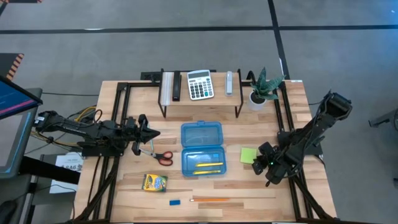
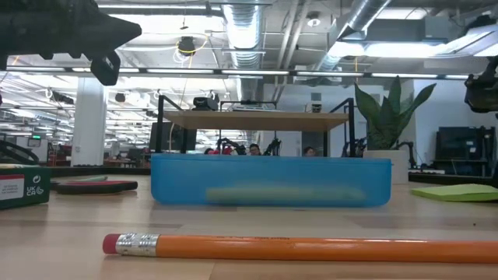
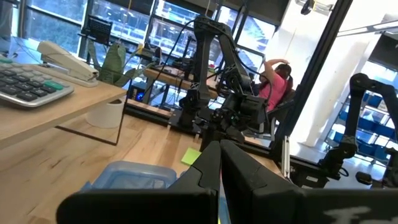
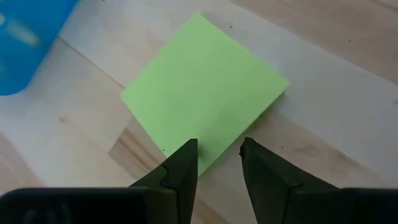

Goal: Pack school essentials
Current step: Put the green sticky notes into the blue supply box

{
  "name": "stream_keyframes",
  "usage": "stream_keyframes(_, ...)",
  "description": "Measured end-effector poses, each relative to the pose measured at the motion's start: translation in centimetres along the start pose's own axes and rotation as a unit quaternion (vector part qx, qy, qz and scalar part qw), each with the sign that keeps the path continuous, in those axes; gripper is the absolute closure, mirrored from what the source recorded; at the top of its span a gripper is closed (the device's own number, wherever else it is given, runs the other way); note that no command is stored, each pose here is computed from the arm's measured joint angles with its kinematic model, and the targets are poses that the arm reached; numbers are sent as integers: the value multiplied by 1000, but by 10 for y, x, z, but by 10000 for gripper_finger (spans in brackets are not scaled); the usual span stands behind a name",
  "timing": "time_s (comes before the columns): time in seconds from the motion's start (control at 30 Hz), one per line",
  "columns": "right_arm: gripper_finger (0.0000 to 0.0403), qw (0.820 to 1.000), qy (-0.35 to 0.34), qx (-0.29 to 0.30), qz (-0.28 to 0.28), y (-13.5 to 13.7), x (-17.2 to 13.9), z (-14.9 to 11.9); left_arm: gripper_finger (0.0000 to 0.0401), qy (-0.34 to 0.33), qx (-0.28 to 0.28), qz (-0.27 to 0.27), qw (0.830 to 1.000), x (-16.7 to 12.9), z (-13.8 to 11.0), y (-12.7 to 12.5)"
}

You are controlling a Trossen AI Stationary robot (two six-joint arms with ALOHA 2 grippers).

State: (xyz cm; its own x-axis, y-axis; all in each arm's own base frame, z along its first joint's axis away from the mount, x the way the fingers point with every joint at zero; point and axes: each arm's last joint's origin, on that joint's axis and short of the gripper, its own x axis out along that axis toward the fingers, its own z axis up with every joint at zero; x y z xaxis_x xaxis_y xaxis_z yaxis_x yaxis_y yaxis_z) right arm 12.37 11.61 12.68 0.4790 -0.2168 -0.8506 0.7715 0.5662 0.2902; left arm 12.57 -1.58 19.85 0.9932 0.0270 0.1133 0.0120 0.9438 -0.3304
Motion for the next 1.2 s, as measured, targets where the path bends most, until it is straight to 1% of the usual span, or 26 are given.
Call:
stream_keyframes(0.2,258,1000,0,3,6,1,-1,0,401,0,0,0,1000,0,0,0)
stream_keyframes(0.3,257,1000,0,-22,9,2,-1,0,401,0,0,0,1000,0,0,0)
stream_keyframes(0.33,258,999,1,-42,14,3,-1,0,401,0,0,0,1000,0,0,0)
stream_keyframes(0.43,261,989,3,-140,36,7,-1,-1,401,0,0,0,1000,0,0,0)
stream_keyframes(0.53,265,967,2,-245,69,14,-3,-4,401,0,0,0,1000,0,0,0)
stream_keyframes(0.6,266,954,2,-288,87,22,-7,-4,401,0,0,1,1000,0,0,0)
stream_keyframes(0.8,264,935,-8,-337,111,47,-22,8,401,-4,0,10,1000,0,0,1)
stream_keyframes(0.83,264,936,-8,-334,108,50,-25,10,401,-3,0,10,1000,0,0,1)
stream_keyframes(0.93,264,947,9,-307,92,55,-30,18,401,-3,0,10,1000,0,0,1)
stream_keyframes(1.0,263,944,34,-315,89,58,-33,20,401,-3,0,10,1000,0,0,1)
stream_keyframes(1.07,262,929,54,-356,92,59,-34,17,401,-3,0,10,1000,0,0,1)
stream_keyframes(1.13,262,908,59,-404,95,62,-34,14,401,-3,1,10,1000,0,0,1)
stream_keyframes(1.2,262,878,60,-464,101,67,-34,9,401,-3,0,10,1000,0,0,1)
